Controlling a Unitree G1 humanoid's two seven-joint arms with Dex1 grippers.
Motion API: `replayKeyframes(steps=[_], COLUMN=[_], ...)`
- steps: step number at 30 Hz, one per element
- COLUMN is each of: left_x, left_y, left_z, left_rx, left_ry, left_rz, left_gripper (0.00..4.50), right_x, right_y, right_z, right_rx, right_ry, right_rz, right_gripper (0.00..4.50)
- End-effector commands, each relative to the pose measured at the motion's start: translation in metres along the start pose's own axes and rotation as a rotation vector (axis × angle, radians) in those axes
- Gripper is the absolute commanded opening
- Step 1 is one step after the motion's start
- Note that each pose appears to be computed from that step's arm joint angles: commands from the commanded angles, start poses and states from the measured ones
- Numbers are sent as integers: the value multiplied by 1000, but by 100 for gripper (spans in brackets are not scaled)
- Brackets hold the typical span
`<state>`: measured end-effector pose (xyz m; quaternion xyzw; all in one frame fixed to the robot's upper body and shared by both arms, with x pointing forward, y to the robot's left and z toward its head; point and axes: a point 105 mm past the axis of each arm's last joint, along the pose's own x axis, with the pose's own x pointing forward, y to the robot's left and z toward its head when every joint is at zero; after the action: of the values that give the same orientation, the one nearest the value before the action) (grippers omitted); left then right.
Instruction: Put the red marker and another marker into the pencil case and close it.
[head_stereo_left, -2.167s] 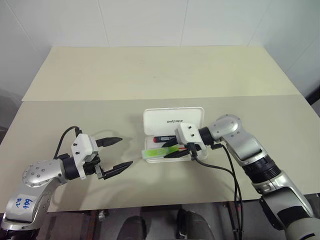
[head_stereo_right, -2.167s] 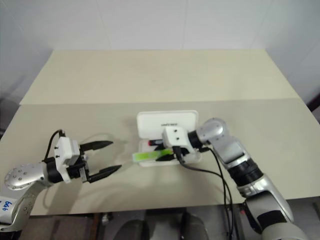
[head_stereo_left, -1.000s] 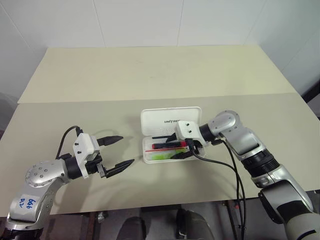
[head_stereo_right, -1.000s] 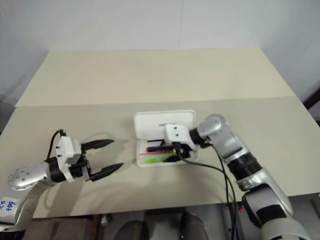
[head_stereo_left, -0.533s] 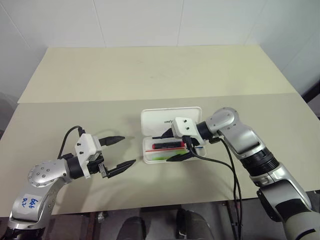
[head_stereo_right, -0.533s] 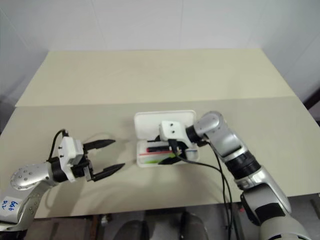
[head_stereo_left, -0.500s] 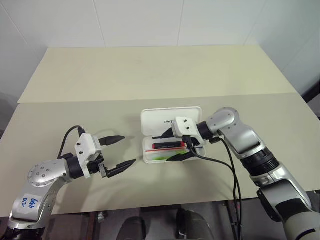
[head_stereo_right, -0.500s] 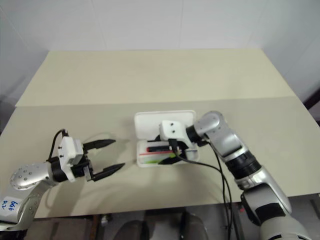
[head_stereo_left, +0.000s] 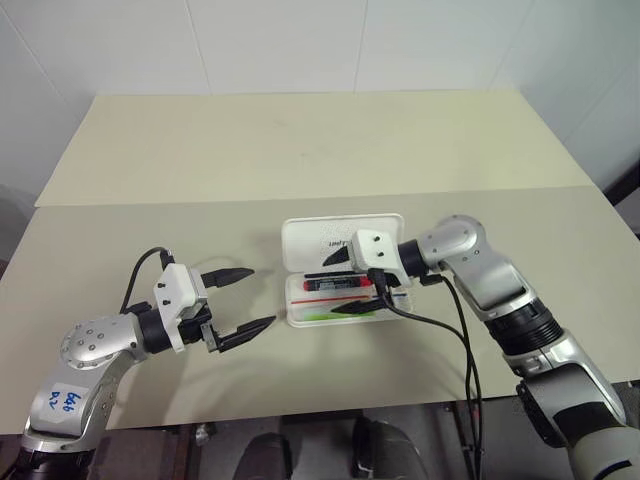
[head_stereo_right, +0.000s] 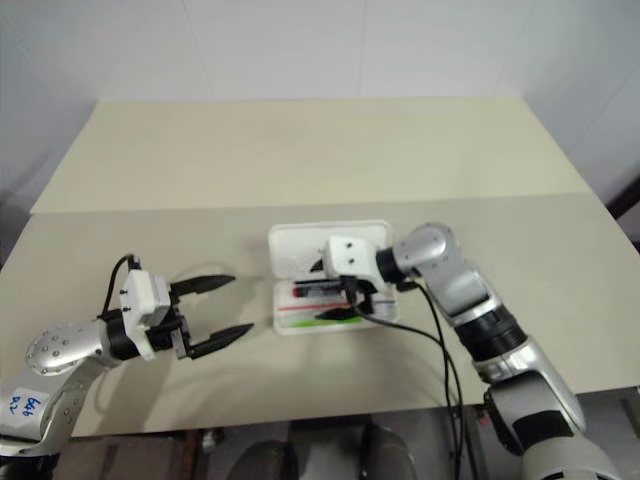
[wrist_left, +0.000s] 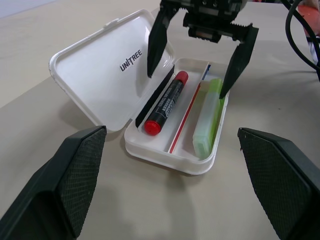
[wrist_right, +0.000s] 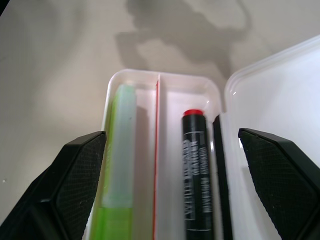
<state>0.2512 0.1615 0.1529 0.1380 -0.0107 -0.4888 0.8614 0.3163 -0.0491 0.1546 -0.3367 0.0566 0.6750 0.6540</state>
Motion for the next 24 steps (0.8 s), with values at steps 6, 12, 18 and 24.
replayKeyframes(steps=[6, 12, 18, 24], left_x=[3, 5, 8, 11], left_y=[-1, -1, -2, -1], left_z=[5, 6, 6, 7], left_rx=[24, 23, 23, 25], left_ry=[-26, -33, -39, -45], left_rz=[-5, -6, -9, -12], left_gripper=[450, 450, 450, 450], right_x=[2, 5, 7, 5], right_y=[2, -1, -1, -3], right_z=[2, -2, 1, 1], right_rx=[-65, -91, -92, -106], right_ry=[11, 25, 12, 17], right_rz=[-2, -27, -35, -47], right_gripper=[446, 446, 446, 446])
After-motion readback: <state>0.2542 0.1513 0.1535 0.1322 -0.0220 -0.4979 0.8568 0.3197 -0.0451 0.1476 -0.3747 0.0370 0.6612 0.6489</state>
